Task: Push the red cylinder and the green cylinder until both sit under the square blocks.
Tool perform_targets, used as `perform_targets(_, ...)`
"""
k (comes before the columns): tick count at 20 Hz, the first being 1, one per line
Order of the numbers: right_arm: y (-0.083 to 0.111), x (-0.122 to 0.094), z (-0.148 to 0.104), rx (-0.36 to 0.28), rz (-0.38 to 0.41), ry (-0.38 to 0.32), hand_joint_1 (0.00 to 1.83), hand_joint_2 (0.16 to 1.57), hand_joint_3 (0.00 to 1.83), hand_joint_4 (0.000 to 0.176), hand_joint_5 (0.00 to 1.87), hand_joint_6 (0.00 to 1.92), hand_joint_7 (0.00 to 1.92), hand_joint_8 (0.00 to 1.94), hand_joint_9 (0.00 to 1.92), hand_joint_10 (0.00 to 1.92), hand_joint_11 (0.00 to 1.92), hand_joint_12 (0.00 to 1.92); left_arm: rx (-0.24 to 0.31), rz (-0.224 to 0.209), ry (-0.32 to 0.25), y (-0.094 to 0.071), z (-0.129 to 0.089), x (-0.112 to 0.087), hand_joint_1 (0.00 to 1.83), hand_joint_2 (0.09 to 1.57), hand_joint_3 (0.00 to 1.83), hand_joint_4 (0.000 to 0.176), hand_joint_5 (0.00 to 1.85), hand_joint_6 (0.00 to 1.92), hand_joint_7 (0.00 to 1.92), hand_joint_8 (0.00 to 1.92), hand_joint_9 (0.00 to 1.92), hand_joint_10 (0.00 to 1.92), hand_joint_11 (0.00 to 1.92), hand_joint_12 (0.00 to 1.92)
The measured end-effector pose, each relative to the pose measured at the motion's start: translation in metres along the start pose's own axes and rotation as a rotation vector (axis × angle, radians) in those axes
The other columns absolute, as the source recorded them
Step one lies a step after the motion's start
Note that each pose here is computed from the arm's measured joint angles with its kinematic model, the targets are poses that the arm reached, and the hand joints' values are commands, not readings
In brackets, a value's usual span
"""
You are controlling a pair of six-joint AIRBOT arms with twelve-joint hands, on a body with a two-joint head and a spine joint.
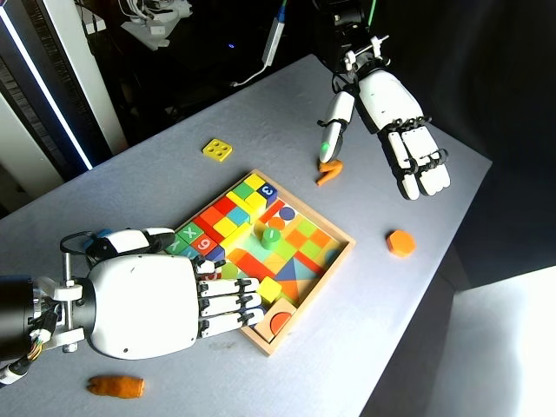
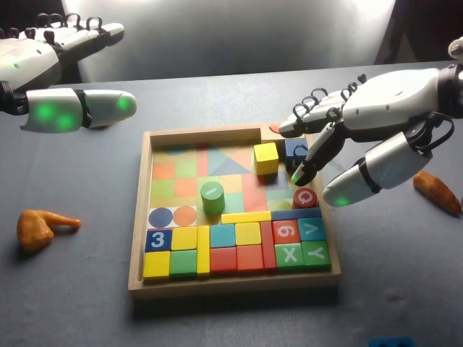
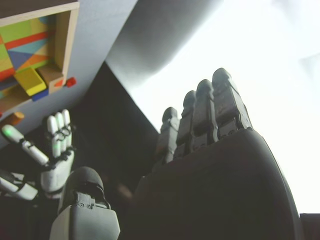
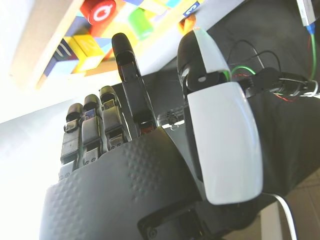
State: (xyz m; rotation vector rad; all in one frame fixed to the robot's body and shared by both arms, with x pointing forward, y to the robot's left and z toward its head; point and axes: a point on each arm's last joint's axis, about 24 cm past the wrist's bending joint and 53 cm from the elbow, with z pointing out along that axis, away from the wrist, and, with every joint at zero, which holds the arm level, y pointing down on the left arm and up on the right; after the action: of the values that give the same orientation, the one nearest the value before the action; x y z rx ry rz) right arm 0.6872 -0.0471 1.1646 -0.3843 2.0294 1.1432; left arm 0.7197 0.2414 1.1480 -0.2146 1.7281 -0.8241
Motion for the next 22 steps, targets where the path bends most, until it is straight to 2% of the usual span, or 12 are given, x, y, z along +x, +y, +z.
perform_targets(1,0.002,-0.003,0.0,-0.005,-0.006,-0.005,0.17,1.15,0.0,0.159,0.69,0.01,0.0,0.0,0.0,0.0,0.01,0.0,0.0,0.0,0.0,0.0,0.0,0.0,0.0,1.0,0.0,0.149,0.01,0.0,0.0,0.0,0.0,0.0,0.0,0.0)
perform_targets(2,0.004,-0.005,0.001,-0.009,-0.009,-0.009,0.18,1.15,0.0,0.159,0.71,0.02,0.01,0.0,0.0,0.0,0.01,0.0,0.0,0.0,0.0,0.0,0.0,0.0,0.0,1.0,0.0,0.139,0.01,0.0,0.0,0.0,0.0,0.0,0.02,0.01)
perform_targets(4,0.012,-0.007,0.006,-0.023,-0.018,-0.012,0.2,1.14,0.0,0.165,0.71,0.01,0.02,0.01,0.0,0.0,0.0,0.0,0.001,0.0,-0.002,-0.001,0.0,-0.001,0.0,1.0,0.0,0.139,0.01,0.0,0.0,0.0,0.0,0.0,0.0,0.0)
perform_targets(5,0.014,-0.005,0.009,-0.029,-0.025,-0.008,0.19,1.14,0.0,0.155,0.7,0.01,0.0,0.0,0.0,0.0,0.0,0.0,0.002,0.002,-0.003,-0.001,0.001,-0.001,0.0,1.01,0.0,0.123,0.01,0.0,0.0,0.0,0.0,0.0,0.0,0.0)
perform_targets(7,0.023,-0.001,0.017,-0.049,-0.037,0.003,0.2,1.14,0.0,0.162,0.69,0.0,0.0,0.0,0.0,0.0,0.0,0.0,0.002,0.004,-0.005,-0.003,0.002,-0.002,0.0,1.03,0.01,0.123,0.01,0.0,0.0,0.0,0.0,0.0,0.0,0.0)
perform_targets(8,0.028,0.0,0.02,-0.062,-0.044,0.007,0.16,1.14,0.0,0.173,0.68,0.0,0.0,0.0,0.0,0.0,0.0,0.0,0.0,0.008,-0.004,-0.003,0.002,-0.003,0.0,1.02,0.0,0.135,0.01,0.0,0.0,0.0,0.0,0.0,0.0,0.0)
perform_targets(11,0.043,-0.001,0.029,-0.093,-0.064,0.009,0.11,1.15,0.0,0.176,0.64,0.0,0.0,0.0,0.0,0.0,0.0,0.0,0.001,0.01,-0.005,-0.005,0.004,-0.004,0.0,1.0,0.0,0.154,0.01,0.0,0.0,0.0,0.0,0.0,0.0,0.0)
perform_targets(14,0.052,0.005,0.038,-0.112,-0.075,0.023,0.12,1.14,0.0,0.176,0.64,0.0,0.0,0.0,0.0,0.0,0.0,0.0,0.007,0.015,-0.004,-0.008,0.007,-0.004,0.0,0.98,0.0,0.139,0.01,0.0,0.0,0.0,0.0,0.0,0.0,0.0)
perform_targets(15,0.054,0.006,0.041,-0.118,-0.077,0.027,0.12,1.13,0.0,0.176,0.64,0.0,0.0,0.0,0.0,0.0,0.0,0.0,0.007,0.016,-0.004,-0.008,0.007,-0.004,0.0,0.99,0.0,0.127,0.01,0.0,0.0,0.0,0.0,0.0,0.0,0.0)
perform_targets(18,0.057,0.007,0.049,-0.124,-0.086,0.03,0.12,1.13,0.0,0.176,0.64,0.0,0.0,0.0,0.0,0.0,0.0,0.0,0.005,0.019,-0.001,-0.007,0.007,-0.003,0.0,0.98,0.0,0.148,0.0,0.0,0.0,0.0,0.0,0.0,0.0,0.0)
perform_targets(21,0.059,0.008,0.055,-0.127,-0.092,0.031,0.16,1.14,0.0,0.176,0.65,0.01,0.0,0.0,0.0,0.0,0.0,0.0,0.005,0.021,-0.004,-0.008,0.008,-0.006,0.0,0.99,0.0,0.147,0.0,0.0,0.0,0.0,0.0,0.0,0.0,0.0)
perform_targets(22,0.057,0.007,0.057,-0.121,-0.093,0.027,0.16,1.14,0.0,0.176,0.65,0.0,0.0,0.0,0.0,0.0,0.0,0.0,0.005,0.019,-0.005,-0.008,0.009,-0.005,0.0,1.0,0.0,0.135,0.0,0.0,0.0,0.0,0.0,0.0,0.0,0.0)
